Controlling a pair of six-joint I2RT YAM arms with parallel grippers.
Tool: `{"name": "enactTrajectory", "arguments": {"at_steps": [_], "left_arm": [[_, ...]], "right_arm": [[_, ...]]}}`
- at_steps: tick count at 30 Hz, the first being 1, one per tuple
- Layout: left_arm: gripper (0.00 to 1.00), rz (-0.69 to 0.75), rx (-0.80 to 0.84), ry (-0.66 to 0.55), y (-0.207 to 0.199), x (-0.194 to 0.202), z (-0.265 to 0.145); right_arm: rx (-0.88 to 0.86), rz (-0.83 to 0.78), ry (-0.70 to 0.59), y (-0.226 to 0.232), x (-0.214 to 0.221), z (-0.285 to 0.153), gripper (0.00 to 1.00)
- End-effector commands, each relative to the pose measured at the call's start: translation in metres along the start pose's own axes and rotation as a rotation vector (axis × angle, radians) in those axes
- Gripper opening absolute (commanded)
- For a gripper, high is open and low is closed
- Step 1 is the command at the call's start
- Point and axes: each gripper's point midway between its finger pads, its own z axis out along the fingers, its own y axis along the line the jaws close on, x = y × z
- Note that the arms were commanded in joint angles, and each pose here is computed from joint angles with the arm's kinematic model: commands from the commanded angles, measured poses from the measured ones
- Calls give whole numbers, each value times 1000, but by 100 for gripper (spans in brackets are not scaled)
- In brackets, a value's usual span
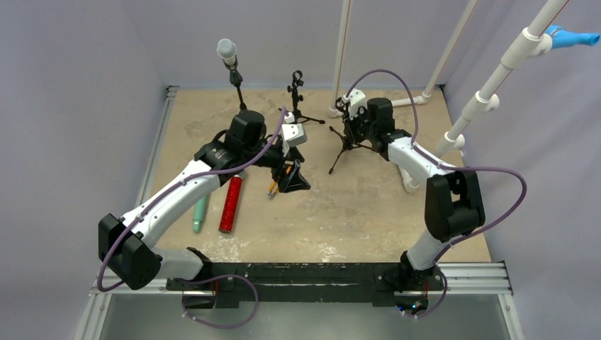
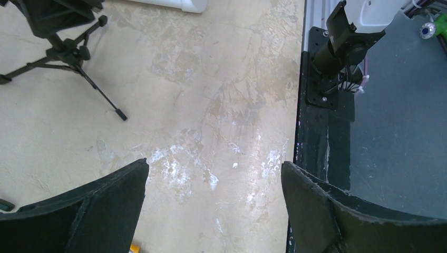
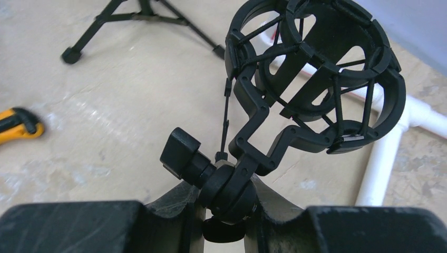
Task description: Remove the microphone from the stand
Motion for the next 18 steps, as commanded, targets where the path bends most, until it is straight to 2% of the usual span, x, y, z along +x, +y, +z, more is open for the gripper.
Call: {"name": "enactTrajectory", "arguments": {"at_steps": [1,13,16,18], "left_arm": [[93,73,0,-40,0,-16,-5],[94,38,-51,-52,9,-22,-11],[94,38,-81,-61,13,-26,-16],[94,42,-105,-66,17,-28,-20]], "right_arm": [[71,-35,-205,-43,-77,6,0],[43,-13,-173,-61,-60,46,0],[25,-3,-151,-58,-52,50,9],[15,-2,-145,-55,-50,49,10]]}}
